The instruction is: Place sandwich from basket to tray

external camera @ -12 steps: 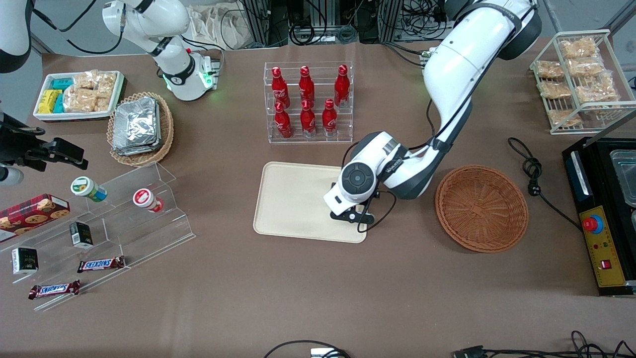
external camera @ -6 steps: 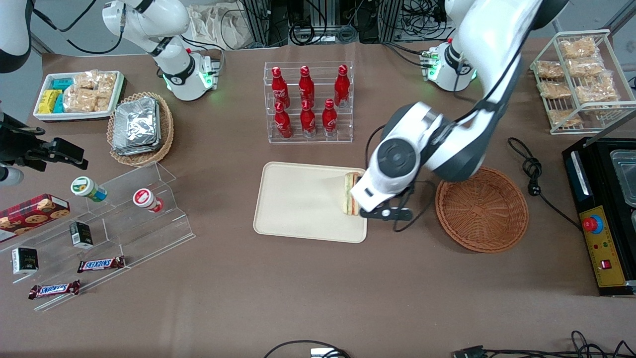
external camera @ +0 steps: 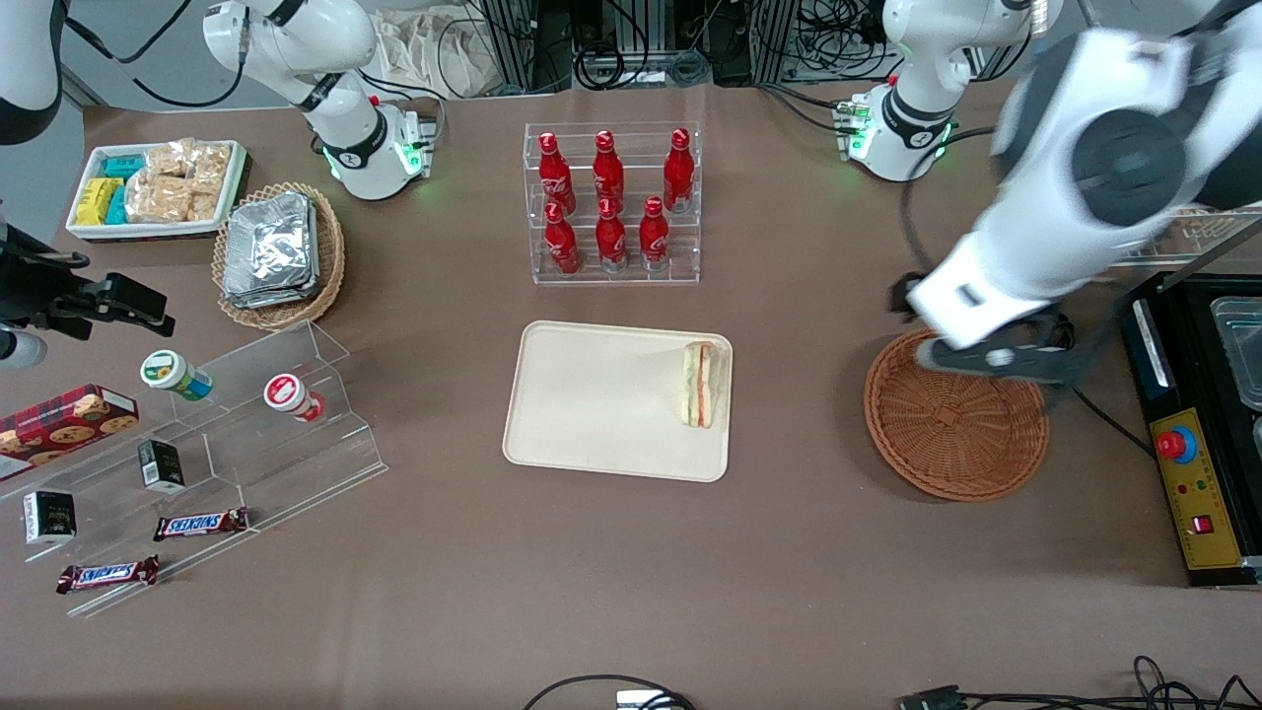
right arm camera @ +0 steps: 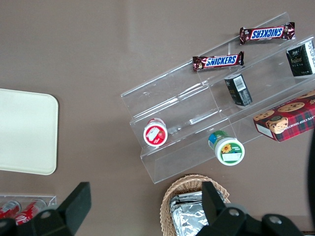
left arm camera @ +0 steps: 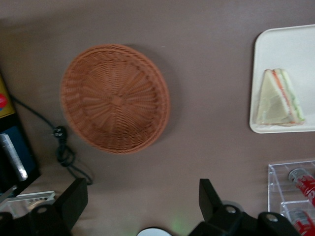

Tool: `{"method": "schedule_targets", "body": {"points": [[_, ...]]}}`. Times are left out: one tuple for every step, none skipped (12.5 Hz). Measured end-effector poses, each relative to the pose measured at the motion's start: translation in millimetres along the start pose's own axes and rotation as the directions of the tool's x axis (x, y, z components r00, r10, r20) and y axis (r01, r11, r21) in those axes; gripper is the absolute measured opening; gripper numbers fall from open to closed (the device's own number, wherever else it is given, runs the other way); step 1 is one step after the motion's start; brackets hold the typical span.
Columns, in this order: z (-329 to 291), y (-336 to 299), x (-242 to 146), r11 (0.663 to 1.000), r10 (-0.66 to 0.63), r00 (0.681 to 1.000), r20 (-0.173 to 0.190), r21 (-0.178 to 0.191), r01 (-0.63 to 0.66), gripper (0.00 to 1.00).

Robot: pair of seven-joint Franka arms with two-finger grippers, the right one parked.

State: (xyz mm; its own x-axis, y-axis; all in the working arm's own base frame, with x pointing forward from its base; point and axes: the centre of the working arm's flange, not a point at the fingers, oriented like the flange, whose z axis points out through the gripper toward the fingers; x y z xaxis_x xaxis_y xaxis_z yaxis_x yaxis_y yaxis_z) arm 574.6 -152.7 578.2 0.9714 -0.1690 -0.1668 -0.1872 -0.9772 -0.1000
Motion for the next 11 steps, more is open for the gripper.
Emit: {"method": "schedule_targets", "body": {"points": [[-7.5,-23.0,-4.9,1.0,-0.001,1.0,-0.012,-0.004,0.001,1.0],[-11.8,-41.8,-8.3,1.0,0.0,1.0,-0.021,-0.006,0.0,1.0],[-12.6,-56.0,-10.2,1.0,0.001,1.0,-0.02,-0.009,-0.001,1.0],[-10.3,-66.0,-12.2,1.0,0.0,1.0,-0.002,-0.014,0.0,1.0],[-6.6,-72.5,-15.3,1.0,-0.001,1.0,0.027,-0.028,0.002,1.0],[-4.1,-75.2,-17.4,0.999,-0.003,0.999,0.047,-0.045,0.005,1.0],[-2.0,-75.6,-18.7,0.999,-0.002,0.998,0.061,-0.051,0.005,1.0],[-0.4,-73.9,-19.6,0.999,0.001,0.998,0.07,-0.052,0.003,1.0],[1.6,-71.5,-20.4,0.999,0.005,0.997,0.078,-0.051,-0.001,1.0],[3.8,-69.7,-21.6,0.999,0.008,0.996,0.084,-0.049,-0.004,1.0],[5.4,-68.9,-23.0,0.999,0.008,0.996,0.089,-0.047,-0.004,1.0]]}}
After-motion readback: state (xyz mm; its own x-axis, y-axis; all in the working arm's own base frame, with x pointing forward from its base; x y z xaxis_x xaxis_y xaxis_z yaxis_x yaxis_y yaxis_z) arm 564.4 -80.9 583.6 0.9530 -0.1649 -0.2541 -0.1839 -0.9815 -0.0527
